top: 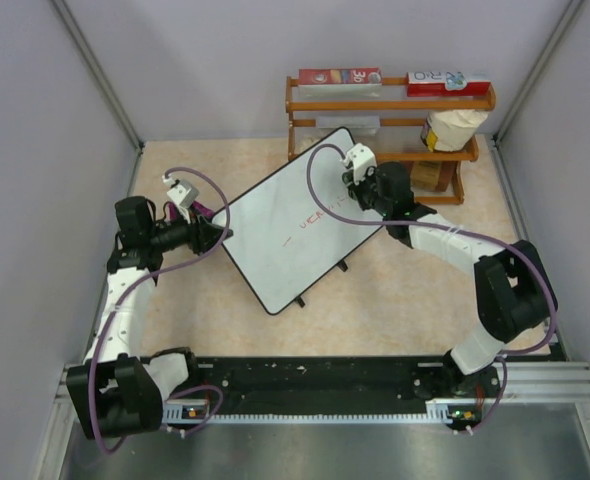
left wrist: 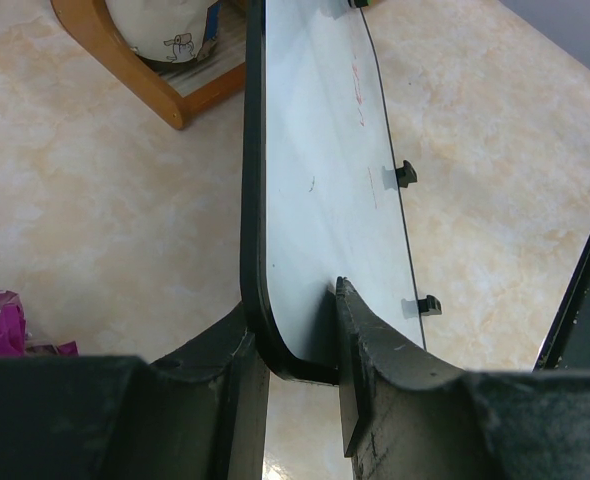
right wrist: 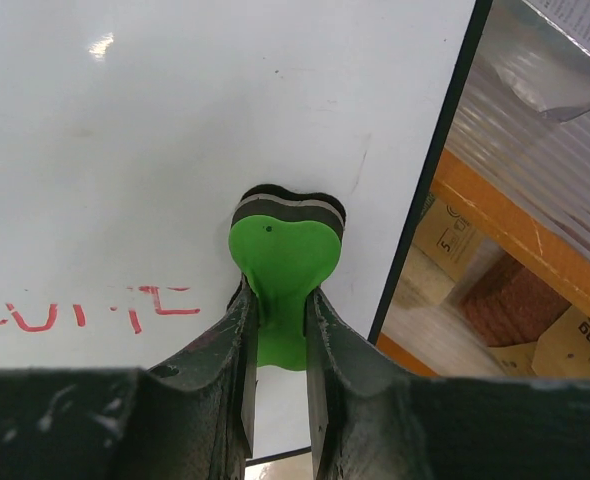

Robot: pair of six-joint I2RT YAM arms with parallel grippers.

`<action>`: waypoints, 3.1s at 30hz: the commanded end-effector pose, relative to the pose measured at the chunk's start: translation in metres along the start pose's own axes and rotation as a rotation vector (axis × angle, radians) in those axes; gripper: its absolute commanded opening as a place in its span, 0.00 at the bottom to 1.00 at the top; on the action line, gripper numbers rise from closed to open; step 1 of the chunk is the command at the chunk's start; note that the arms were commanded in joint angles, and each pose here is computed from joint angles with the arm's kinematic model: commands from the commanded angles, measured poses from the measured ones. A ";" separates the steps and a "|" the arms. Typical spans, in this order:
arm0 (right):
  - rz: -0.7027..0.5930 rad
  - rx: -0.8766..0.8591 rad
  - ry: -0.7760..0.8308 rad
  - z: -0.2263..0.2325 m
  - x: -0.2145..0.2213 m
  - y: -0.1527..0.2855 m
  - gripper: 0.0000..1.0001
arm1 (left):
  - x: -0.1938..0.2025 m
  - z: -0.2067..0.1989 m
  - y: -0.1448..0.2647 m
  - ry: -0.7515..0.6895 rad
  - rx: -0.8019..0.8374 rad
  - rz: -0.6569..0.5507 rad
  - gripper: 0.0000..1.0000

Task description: Erase the whiteboard

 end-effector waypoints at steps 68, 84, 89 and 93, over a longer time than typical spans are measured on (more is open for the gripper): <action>-0.066 -0.455 0.111 0.175 -0.006 0.033 0.00 | 0.009 0.001 -0.003 -0.131 0.008 0.018 0.00; -0.055 -0.293 0.095 0.112 0.000 0.018 0.00 | 0.009 0.001 -0.003 -0.134 0.010 0.018 0.00; -0.041 -0.248 0.099 0.095 0.009 0.015 0.00 | 0.009 0.001 -0.003 -0.133 0.009 0.017 0.00; -0.032 -0.206 0.084 0.078 0.013 0.013 0.00 | 0.010 0.001 -0.003 -0.133 0.012 0.017 0.00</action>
Point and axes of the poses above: each gripper's point midway between its finger pads, its own y axis back along the fingers, its own z axis along the line the jaws close on, x = y × z, the point moved 9 cm from there along y, back along the fingers, and after that the axes turned 3 degrees about -y, right-handed, at the moved point
